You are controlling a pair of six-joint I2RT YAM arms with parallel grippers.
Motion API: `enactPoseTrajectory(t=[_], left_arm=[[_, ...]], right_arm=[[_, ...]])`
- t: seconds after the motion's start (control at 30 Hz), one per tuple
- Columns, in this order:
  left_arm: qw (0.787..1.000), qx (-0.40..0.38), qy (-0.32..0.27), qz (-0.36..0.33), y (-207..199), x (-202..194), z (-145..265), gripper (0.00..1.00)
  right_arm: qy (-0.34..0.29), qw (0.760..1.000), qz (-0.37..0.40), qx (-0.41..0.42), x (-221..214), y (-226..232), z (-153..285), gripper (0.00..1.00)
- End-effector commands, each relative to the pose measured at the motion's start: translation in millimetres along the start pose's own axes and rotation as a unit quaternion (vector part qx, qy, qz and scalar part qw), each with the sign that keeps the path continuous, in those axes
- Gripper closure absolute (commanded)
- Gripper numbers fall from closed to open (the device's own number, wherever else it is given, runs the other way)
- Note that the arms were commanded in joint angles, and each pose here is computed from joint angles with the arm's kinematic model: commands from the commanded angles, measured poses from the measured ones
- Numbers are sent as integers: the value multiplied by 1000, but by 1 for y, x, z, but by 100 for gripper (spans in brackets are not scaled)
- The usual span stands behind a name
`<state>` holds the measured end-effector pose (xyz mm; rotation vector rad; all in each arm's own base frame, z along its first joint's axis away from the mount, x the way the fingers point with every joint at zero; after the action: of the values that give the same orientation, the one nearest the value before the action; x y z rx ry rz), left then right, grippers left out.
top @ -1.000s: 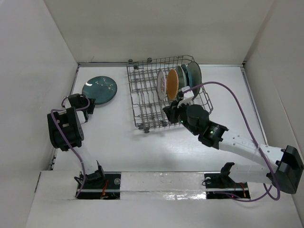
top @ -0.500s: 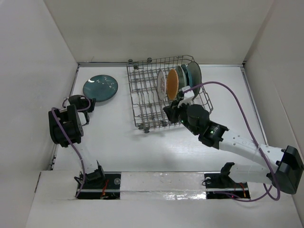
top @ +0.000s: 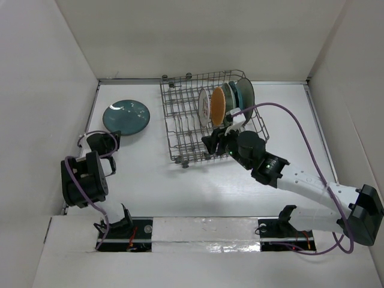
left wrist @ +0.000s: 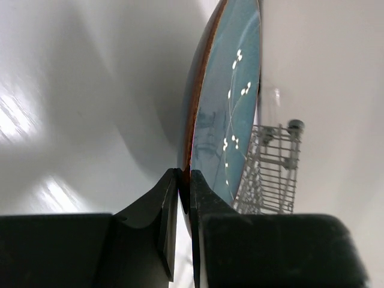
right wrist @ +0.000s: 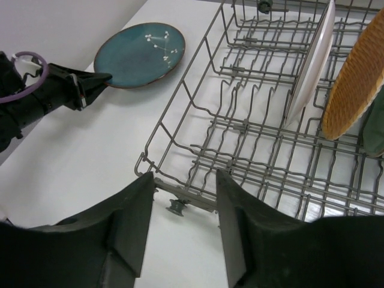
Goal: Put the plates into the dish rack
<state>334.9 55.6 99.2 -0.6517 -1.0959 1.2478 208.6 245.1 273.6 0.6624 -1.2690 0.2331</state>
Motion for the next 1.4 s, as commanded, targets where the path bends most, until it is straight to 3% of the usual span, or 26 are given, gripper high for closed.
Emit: enactPoseTrajectory(t=[0.0,0.23,0.4,0.73,0.9,1.07,1.13,1.2,1.3,1.33,1.37], left_arm=[[980,-189,-62,-17,-83,27,32,100],[957,-284,-61,-21,-120,27,87,100],[944,-322,-30,-65,-128,17,119,100],[909,-393,75,-117,-118,-22,190,100],[886,-430,125,-116,-120,-35,211,100],[861,-456,183,-134,-116,-46,218,100],[837,-481,203,-162,-118,-48,225,100],[831,-484,215,-170,-118,-49,225,100],[833,-476,218,-180,-115,-50,224,100],[831,-478,210,-191,-118,-49,224,100],[832,-475,209,-193,-118,-49,223,100]], right_arm=[[-21,999,-11,30,9,7,-5,45],[-32,998,-40,45,14,13,-4,17],[-36,995,-75,60,20,23,-14,6],[-37,993,-86,66,39,39,-74,0],[-27,996,-67,55,45,19,-98,0],[8,989,-69,130,35,14,-111,1],[21,984,-70,163,29,17,-117,5],[21,980,-69,187,28,21,-119,10],[19,970,-80,228,25,27,-114,37],[29,965,-82,249,23,26,-113,53],[32,961,-85,260,22,28,-112,60]])
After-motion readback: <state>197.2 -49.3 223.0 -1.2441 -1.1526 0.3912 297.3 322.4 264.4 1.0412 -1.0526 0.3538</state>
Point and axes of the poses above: each gripper's point midway between its finger pads, its own z axis back along the fingers, its own y axis along the line the jaws close on, x = y × z, the point moved 8 cm from there along z, back along the fingers, and after that the axes turned 3 degrees about -z, right-handed, at the moved point
